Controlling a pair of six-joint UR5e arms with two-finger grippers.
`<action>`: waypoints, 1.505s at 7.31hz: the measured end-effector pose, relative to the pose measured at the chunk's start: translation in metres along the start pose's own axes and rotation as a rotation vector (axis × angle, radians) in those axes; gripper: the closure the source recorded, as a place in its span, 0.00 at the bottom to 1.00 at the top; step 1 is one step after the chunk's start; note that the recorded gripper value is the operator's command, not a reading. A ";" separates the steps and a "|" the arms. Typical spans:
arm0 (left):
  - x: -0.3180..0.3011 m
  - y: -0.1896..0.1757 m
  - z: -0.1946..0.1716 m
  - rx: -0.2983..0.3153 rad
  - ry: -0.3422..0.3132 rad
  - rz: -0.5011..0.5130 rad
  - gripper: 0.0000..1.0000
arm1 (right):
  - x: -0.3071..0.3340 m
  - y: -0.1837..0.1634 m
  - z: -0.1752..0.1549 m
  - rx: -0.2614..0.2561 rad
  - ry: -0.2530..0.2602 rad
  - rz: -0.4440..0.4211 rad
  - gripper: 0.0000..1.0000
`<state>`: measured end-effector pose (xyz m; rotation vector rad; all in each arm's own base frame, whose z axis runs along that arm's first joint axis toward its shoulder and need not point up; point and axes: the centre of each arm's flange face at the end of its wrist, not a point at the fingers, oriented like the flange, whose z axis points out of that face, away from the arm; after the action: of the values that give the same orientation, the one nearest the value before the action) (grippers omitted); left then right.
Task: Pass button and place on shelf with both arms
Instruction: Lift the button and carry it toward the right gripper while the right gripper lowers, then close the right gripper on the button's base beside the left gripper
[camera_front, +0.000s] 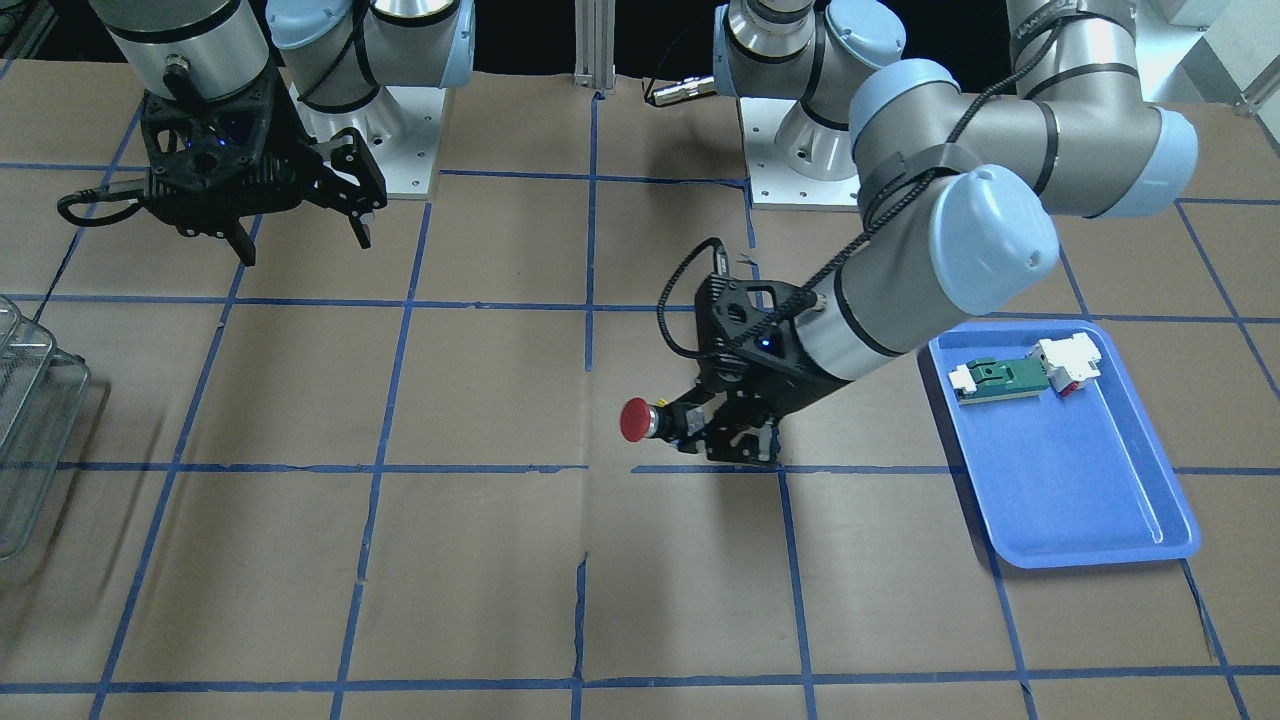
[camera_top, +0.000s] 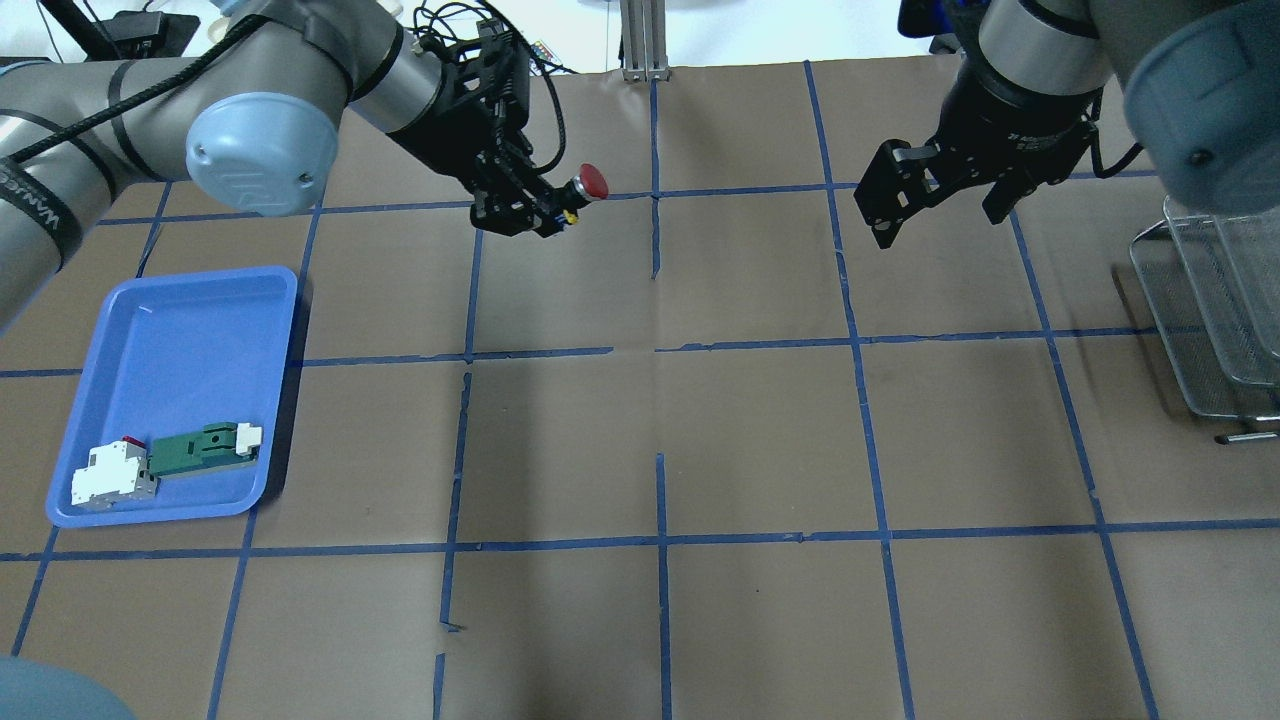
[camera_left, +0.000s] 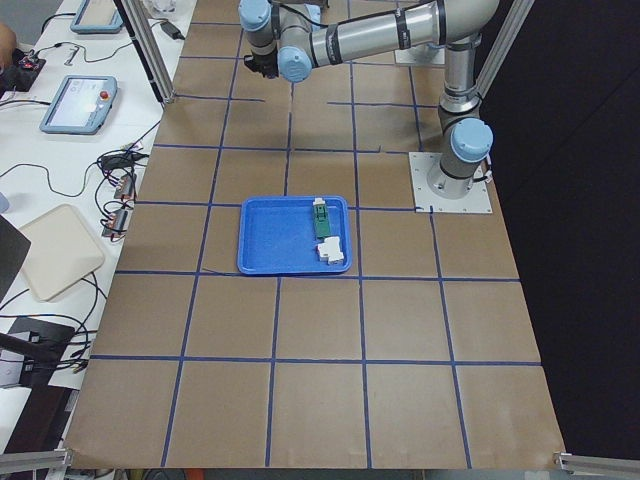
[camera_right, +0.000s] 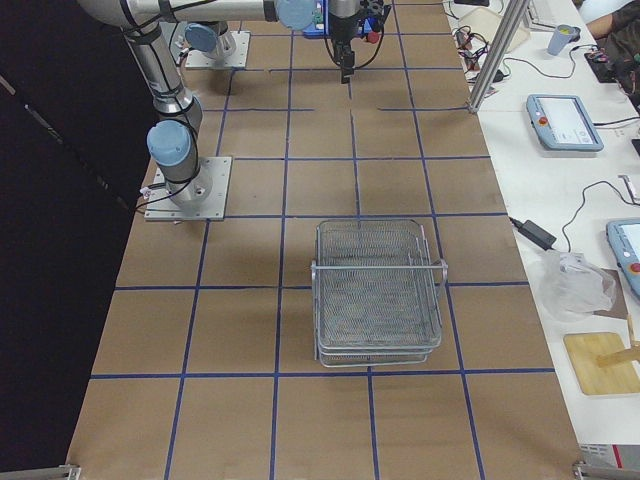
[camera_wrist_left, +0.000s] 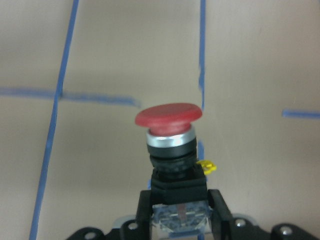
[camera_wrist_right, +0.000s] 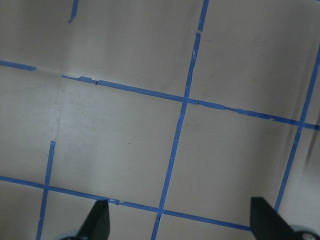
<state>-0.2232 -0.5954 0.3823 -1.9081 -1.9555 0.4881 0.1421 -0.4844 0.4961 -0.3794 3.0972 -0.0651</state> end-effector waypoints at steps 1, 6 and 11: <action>0.010 -0.039 0.005 0.039 -0.007 0.049 1.00 | -0.002 -0.001 -0.005 0.022 -0.037 -0.034 0.03; 0.046 -0.118 -0.003 0.192 -0.022 0.161 1.00 | -0.012 0.014 -0.035 0.174 -0.165 -0.607 0.00; 0.061 -0.137 -0.010 0.228 -0.025 0.170 1.00 | -0.020 0.016 -0.049 0.360 -0.254 -1.027 0.00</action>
<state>-0.3397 -0.5377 0.4584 -1.9354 -1.6784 0.7515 0.1565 -0.4619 0.5442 -1.6984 2.2476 -0.5127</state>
